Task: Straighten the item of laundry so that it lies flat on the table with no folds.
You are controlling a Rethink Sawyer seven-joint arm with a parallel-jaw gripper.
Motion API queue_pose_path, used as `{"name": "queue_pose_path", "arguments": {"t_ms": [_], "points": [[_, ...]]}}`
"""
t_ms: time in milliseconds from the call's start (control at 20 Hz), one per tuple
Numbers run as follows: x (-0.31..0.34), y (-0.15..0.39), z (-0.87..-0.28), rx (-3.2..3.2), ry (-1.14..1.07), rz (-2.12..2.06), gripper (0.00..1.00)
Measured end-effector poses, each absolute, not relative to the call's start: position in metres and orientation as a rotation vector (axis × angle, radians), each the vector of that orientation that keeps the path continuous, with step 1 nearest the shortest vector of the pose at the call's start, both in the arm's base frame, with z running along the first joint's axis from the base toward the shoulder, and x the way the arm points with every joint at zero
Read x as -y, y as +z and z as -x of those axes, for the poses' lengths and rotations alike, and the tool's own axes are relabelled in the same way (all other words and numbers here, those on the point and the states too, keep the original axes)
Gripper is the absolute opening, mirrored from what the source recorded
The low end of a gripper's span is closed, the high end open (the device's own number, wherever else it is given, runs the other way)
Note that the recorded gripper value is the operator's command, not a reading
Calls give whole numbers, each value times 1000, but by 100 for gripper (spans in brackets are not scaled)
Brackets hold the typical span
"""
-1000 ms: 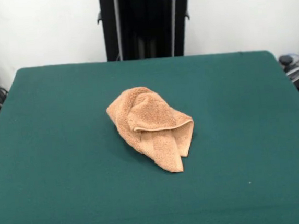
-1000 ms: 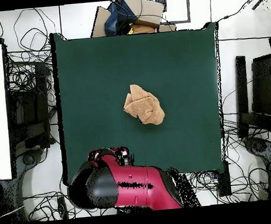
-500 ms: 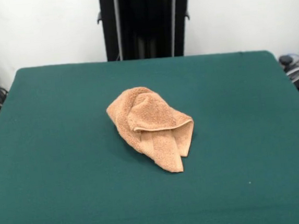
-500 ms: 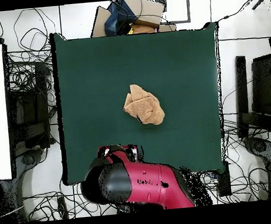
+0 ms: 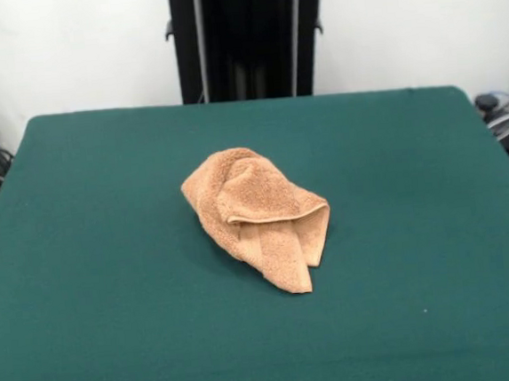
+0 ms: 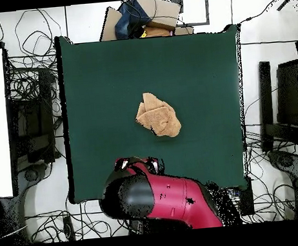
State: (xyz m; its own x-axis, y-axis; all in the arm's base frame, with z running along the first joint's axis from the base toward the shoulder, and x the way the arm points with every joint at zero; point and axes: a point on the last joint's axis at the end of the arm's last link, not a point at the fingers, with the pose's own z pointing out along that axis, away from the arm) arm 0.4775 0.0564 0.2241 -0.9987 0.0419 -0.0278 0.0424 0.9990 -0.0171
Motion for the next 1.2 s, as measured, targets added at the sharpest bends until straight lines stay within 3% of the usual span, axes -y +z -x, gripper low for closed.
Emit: {"name": "queue_pose_path", "arguments": {"t_ms": [1200], "points": [[-37, 228, -479, -3104, -31, -129, 100]]}}
